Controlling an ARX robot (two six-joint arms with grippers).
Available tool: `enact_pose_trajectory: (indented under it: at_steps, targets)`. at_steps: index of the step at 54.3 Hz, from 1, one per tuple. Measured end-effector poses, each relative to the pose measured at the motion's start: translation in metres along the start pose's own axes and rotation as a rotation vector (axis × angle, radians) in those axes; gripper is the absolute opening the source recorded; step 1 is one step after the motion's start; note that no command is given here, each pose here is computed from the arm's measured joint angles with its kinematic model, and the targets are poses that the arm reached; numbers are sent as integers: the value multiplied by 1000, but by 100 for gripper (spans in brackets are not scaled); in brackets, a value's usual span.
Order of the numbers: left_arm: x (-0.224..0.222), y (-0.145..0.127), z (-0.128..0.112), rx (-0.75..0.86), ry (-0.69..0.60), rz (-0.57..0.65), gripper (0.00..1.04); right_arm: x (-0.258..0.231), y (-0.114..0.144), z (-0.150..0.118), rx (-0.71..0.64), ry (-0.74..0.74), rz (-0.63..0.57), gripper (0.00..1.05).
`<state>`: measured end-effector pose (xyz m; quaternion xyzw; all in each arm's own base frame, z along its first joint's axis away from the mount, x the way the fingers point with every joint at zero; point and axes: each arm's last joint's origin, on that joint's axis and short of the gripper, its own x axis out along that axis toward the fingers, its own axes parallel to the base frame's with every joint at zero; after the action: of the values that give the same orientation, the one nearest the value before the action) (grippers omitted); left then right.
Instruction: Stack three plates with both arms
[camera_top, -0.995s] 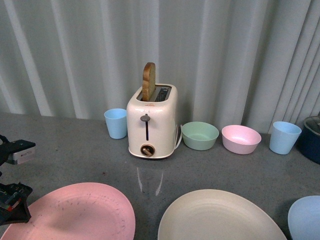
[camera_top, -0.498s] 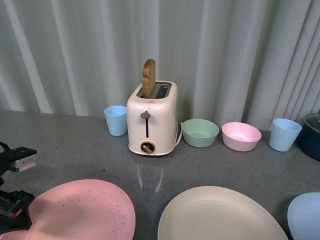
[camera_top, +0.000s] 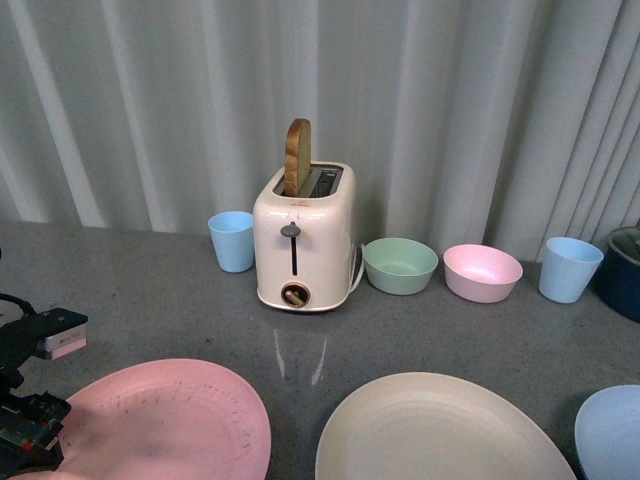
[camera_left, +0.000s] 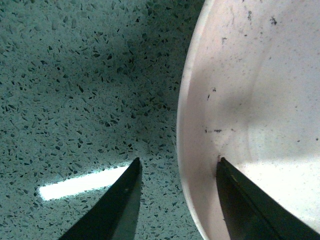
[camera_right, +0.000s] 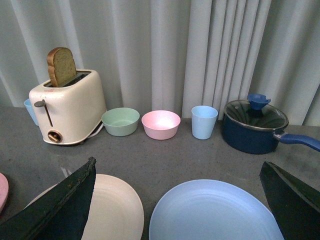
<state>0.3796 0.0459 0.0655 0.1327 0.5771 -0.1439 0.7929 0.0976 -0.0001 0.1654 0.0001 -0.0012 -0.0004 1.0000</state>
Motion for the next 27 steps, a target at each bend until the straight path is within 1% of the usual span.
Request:
enact_pose_trajectory:
  at_steps: [7,9,12,16,27]
  targets:
    - [0,-1,0,2,-1,-1,26,0,0,0,0,0,0,97]
    - [0,-1,1,-5,-2,-3,19,0,0,0,0,0,0,97]
    - [-1,-1,2,-17,-13,-11,12,0,0,0,0,0,0,97]
    - [-3,0,3,-39,-27,-23,5,0,0,0,0,0,0,97]
    - [-7,1,4,-49,-37,-30,5,0,0,0,0,0,0,97]
